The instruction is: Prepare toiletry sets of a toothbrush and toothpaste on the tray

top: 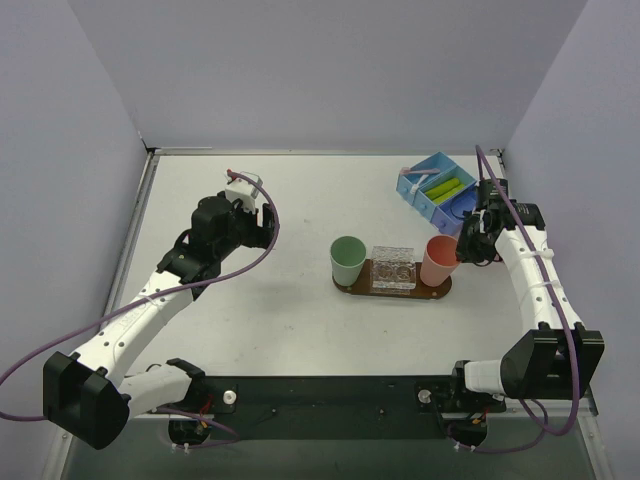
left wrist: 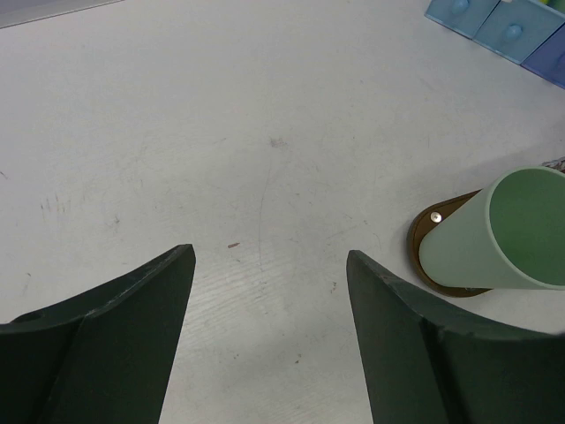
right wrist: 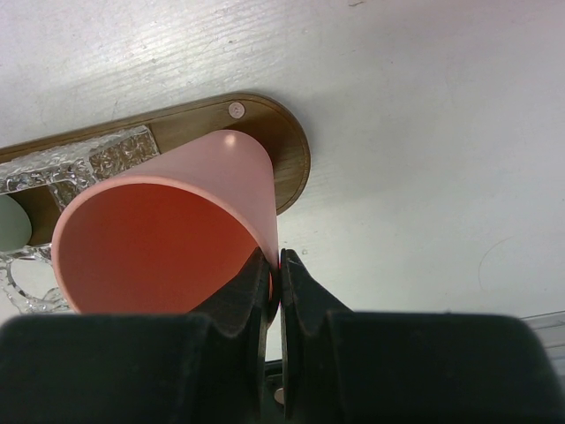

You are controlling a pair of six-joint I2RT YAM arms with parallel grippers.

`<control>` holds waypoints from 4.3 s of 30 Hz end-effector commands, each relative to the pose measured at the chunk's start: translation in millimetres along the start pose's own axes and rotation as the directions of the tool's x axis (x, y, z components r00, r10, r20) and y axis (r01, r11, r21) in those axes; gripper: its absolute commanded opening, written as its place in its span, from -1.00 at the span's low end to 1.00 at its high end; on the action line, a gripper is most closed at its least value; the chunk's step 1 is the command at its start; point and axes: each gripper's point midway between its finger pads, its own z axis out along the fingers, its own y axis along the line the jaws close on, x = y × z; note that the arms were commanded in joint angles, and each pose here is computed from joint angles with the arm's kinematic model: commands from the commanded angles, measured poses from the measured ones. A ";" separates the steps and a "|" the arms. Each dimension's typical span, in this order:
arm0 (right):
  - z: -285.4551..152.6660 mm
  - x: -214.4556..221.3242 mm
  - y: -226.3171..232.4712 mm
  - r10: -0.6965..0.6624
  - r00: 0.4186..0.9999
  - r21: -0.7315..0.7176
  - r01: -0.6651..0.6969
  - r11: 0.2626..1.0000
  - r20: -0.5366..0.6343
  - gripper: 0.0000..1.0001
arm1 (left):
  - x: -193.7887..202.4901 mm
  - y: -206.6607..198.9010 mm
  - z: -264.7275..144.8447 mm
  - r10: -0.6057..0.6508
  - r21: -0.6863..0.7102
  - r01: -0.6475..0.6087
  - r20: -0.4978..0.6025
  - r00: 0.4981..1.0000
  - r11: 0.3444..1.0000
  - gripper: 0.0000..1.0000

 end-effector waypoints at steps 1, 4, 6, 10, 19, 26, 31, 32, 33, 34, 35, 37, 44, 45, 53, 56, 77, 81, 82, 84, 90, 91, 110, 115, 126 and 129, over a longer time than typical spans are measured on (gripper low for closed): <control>4.3 8.1 -3.8 0.000 0.999 0.029 0.001 1.000 -0.032 -1.00 | -14.0 -3.9 0.8 0.003 0.009 -0.004 0.054 0.999 1.000 0.60; 5.6 9.4 -3.6 -0.001 0.999 0.030 0.002 1.000 -0.039 -1.00 | -14.7 -4.6 0.7 0.004 0.011 -0.004 0.055 0.998 1.000 0.60; 5.3 8.7 -4.1 0.002 0.999 0.032 -0.001 0.999 -0.037 -1.00 | -15.9 -5.3 -0.1 0.004 0.013 -0.005 0.060 0.998 1.000 0.60; 8.1 10.0 -4.5 0.001 0.999 0.036 0.000 0.999 -0.048 -1.00 | -14.8 -4.9 0.0 0.004 0.011 -0.005 0.057 0.998 1.000 0.60; 11.8 12.6 -4.4 -0.006 0.998 0.039 0.008 0.999 -0.065 -1.00 | -15.1 -5.2 -0.1 0.006 0.011 -0.007 0.057 0.998 1.000 0.60; 13.0 13.9 -6.0 -0.004 0.998 0.048 0.008 0.999 -0.069 -1.00 | -15.6 -5.8 -0.8 0.006 0.013 -0.007 0.060 0.998 1.000 0.60; 14.6 15.2 -6.5 0.000 0.997 0.050 0.004 0.999 -0.076 -1.00 | -16.7 -6.3 -1.3 0.007 0.013 -0.007 0.063 0.998 1.000 0.60; 14.3 15.0 -6.6 -0.002 0.997 0.051 0.006 0.999 -0.078 -1.00 | -17.5 -6.4 -1.8 0.007 0.013 -0.007 0.064 0.998 1.000 0.60; 14.5 14.3 -6.3 0.000 0.997 0.050 0.004 0.999 -0.076 -0.92 | -16.9 -6.0 -2.1 0.007 0.011 -0.007 0.063 0.998 1.000 0.60; 14.7 14.7 -6.7 -0.001 0.997 0.052 0.005 0.999 -0.077 -0.87 | -17.5 -6.1 -1.8 0.007 0.011 -0.007 0.064 0.998 1.000 0.61; 14.4 14.6 -6.7 -0.001 0.997 0.052 0.005 0.999 -0.077 -0.83 | -16.4 -6.0 -1.8 0.007 0.011 -0.007 0.061 0.998 1.000 0.60; 13.4 13.8 -6.5 0.000 0.997 0.051 0.004 0.999 -0.074 -0.74 | -18.0 -6.5 -2.7 0.007 0.012 -0.008 0.066 0.998 1.000 0.61; 11.5 11.9 -6.2 0.000 0.998 0.049 0.003 0.999 -0.066 -0.50 | -18.3 -7.1 -3.1 0.009 0.012 -0.010 0.068 0.998 1.000 0.60; 10.6 11.1 -6.2 0.002 0.998 0.049 0.001 0.999 -0.061 -0.46 | -18.8 -7.1 -3.5 0.009 0.012 -0.010 0.069 0.998 1.000 0.61; 1.3 3.1 -6.0 -0.004 1.000 0.044 0.005 0.999 -0.016 -0.23 | -18.5 -6.2 -3.5 0.012 0.007 -0.013 0.068 0.998 1.000 0.60; -4.2 -1.4 -10.1 0.005 1.000 0.063 -0.006 0.998 0.014 -0.14 | -18.4 -5.0 -4.2 0.014 0.001 -0.014 0.069 0.998 1.000 0.61; -58.1 -114.8 23.7 0.072 0.930 -0.066 -0.051 0.996 0.360 -0.22 | -19.4 11.3 -4.4 0.051 -0.079 -0.044 0.084 0.995 0.996 0.60; -40.8 -151.4 43.7 0.102 0.920 -0.121 -0.060 0.991 0.379 -0.27 | -15.4 14.2 -1.3 0.057 -0.089 -0.050 0.071 0.996 0.995 0.61; -37.9 -159.2 49.5 0.102 0.918 -0.129 -0.056 0.990 0.382 -0.28 | -15.4 14.6 -0.9 0.058 -0.091 -0.052 0.071 0.996 0.995 0.61; -24.2 -179.0 63.8 0.088 0.920 -0.134 -0.039 0.990 0.382 -0.31 | -14.3 16.2 -0.3 0.061 -0.097 -0.054 0.066 0.996 0.994 0.61; 27.2 -216.4 80.1 0.072 0.937 -0.116 -0.034 0.993 0.342 -0.42 | -13.7 22.2 -0.4 0.071 -0.119 -0.063 0.062 0.996 0.991 0.61; 29.3 -223.1 81.9 0.076 0.934 -0.120 -0.037 0.992 0.348 -0.43 | -13.8 23.0 -0.4 0.071 -0.122 -0.063 0.062 0.996 0.991 0.61; 144.3 -211.9 51.3 0.280 0.945 -0.061 -0.274 0.960 0.166 -0.50 | -14.9 26.1 -1.2 0.078 -0.133 -0.070 0.060 0.995 0.989 0.61; 162.6 -209.0 50.9 0.315 0.936 -0.048 -0.312 0.949 0.156 -0.46 | -15.3 24.4 -2.0 0.077 -0.126 -0.069 0.063 0.995 0.990 0.61; 190.6 -211.7 62.3 0.383 0.914 -0.077 -0.376 0.923 0.136 -0.42 | -15.4 24.4 -2.7 0.079 -0.126 -0.070 0.064 0.995 0.990 0.61; 197.5 -210.2 63.4 0.382 0.915 -0.067 -0.376 0.924 0.133 -0.41 | -15.3 24.6 -2.1 0.077 -0.127 -0.069 0.063 0.995 0.990 0.61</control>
